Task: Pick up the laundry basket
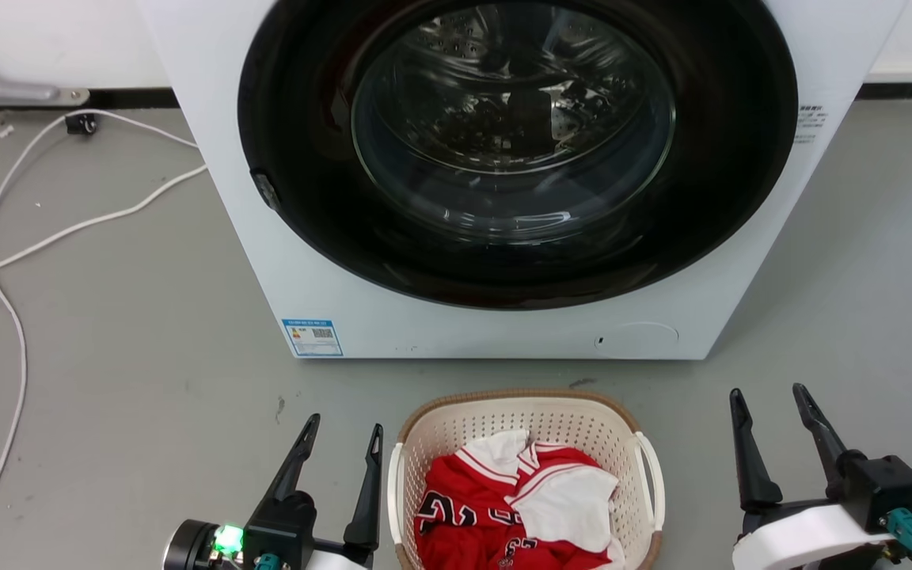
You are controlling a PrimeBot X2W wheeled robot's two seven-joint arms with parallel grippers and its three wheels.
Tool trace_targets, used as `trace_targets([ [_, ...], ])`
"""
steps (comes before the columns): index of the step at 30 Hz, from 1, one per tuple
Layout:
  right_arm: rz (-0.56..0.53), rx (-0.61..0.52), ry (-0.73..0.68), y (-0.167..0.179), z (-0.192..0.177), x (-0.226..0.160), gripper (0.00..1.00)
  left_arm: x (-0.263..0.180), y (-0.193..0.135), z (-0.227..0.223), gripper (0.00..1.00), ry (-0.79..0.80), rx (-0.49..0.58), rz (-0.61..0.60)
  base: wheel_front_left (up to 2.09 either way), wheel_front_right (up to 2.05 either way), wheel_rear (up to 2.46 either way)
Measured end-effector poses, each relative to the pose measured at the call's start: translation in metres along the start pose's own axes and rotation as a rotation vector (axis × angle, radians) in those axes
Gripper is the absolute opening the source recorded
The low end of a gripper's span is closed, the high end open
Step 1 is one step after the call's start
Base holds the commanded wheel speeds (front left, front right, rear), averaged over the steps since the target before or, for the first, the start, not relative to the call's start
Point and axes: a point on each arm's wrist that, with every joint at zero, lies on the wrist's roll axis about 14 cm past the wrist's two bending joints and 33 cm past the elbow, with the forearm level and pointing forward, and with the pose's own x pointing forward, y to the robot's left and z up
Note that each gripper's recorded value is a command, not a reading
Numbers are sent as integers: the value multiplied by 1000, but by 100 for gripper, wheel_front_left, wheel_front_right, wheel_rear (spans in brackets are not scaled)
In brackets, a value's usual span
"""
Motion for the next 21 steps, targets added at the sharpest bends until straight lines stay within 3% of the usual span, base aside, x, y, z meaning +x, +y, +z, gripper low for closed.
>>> trace_targets([
  [11, -10, -5, 67, -7, -27, 39, 100, 43, 10, -38, 100, 96, 27, -60, 0, 0, 0],
  [21, -22, 5, 272, -15, -112, 80, 100, 83, 29, -125, 100, 300, -3, -95, 0, 0, 0],
])
